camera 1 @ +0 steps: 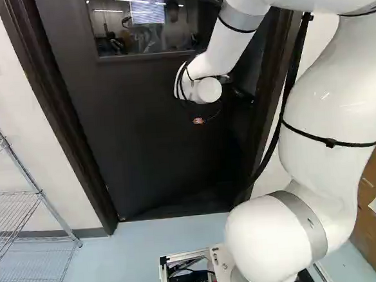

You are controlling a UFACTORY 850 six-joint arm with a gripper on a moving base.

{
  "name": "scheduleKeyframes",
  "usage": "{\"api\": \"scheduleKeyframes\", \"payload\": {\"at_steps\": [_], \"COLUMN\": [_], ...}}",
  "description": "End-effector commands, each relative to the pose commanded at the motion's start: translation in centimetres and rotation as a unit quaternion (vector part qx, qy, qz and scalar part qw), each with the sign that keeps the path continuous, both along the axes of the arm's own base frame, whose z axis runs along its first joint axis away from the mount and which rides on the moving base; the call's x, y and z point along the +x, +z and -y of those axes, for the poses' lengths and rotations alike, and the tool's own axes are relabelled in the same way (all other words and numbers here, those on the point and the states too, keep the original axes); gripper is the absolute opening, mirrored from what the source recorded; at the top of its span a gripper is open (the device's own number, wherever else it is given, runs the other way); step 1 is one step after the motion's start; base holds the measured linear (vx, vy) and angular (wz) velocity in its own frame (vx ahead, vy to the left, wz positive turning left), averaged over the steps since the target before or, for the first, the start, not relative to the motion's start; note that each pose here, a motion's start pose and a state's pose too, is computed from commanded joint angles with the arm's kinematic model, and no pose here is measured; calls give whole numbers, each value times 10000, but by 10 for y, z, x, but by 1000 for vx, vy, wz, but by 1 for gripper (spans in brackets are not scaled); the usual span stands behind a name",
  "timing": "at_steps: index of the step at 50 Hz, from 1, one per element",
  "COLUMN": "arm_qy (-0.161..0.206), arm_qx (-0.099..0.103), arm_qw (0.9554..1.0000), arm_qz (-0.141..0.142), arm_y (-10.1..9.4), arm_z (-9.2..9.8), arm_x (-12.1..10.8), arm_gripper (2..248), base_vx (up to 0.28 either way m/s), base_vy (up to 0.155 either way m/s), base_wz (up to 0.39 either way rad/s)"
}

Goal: Open the door and move inside

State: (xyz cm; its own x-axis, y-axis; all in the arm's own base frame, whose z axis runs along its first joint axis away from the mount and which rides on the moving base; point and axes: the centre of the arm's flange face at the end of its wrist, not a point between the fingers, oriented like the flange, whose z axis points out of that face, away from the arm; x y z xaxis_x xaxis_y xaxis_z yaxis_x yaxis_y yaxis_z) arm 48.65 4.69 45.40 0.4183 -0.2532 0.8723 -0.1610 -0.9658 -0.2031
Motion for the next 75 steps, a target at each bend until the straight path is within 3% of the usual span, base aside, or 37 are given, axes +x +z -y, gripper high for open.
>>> {"api": "scheduleKeyframes", "payload": {"at_steps": [75], "arm_qy": [327], "arm_qx": [66], "arm_qw": [9994], "arm_qz": [124], "arm_y": [-6], "arm_z": [-55], "arm_x": [90], "arm_gripper": [247], "base_vx": [0], "base_vy": [0], "base_wz": [0]}}
